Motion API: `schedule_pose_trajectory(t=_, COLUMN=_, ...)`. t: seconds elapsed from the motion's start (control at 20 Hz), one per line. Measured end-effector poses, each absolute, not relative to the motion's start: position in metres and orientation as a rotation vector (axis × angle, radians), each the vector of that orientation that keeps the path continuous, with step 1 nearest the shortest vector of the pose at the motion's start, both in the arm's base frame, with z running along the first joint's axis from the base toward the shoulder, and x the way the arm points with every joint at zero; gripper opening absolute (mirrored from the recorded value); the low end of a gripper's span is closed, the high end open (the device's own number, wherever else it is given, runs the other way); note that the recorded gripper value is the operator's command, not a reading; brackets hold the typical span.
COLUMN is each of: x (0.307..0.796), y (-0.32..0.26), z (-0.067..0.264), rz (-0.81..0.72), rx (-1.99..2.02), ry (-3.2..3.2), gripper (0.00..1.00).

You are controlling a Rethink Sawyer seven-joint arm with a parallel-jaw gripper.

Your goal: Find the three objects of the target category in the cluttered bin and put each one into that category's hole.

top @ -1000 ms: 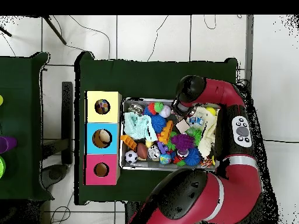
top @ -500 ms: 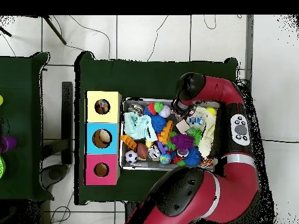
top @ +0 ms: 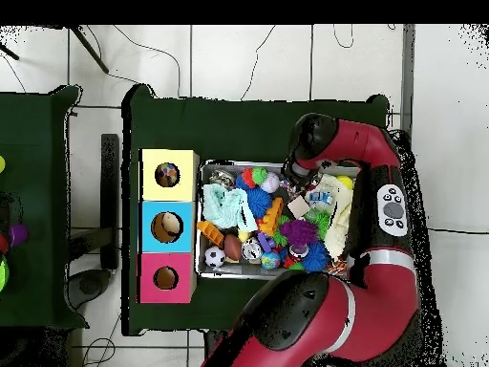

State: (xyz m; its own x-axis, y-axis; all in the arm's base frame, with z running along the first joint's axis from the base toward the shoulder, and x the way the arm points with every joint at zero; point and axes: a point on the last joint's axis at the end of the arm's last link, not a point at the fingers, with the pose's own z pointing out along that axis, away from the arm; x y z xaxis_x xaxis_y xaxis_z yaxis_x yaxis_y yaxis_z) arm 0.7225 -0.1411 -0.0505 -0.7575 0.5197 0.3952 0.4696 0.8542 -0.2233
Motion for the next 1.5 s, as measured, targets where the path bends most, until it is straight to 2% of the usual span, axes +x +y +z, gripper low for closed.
schedule_pose_trajectory(t=1.5, x=0.736, y=-0.149, z=-0.026, rz=0.144, rx=-0.758, ry=-2.564, gripper=0.00)
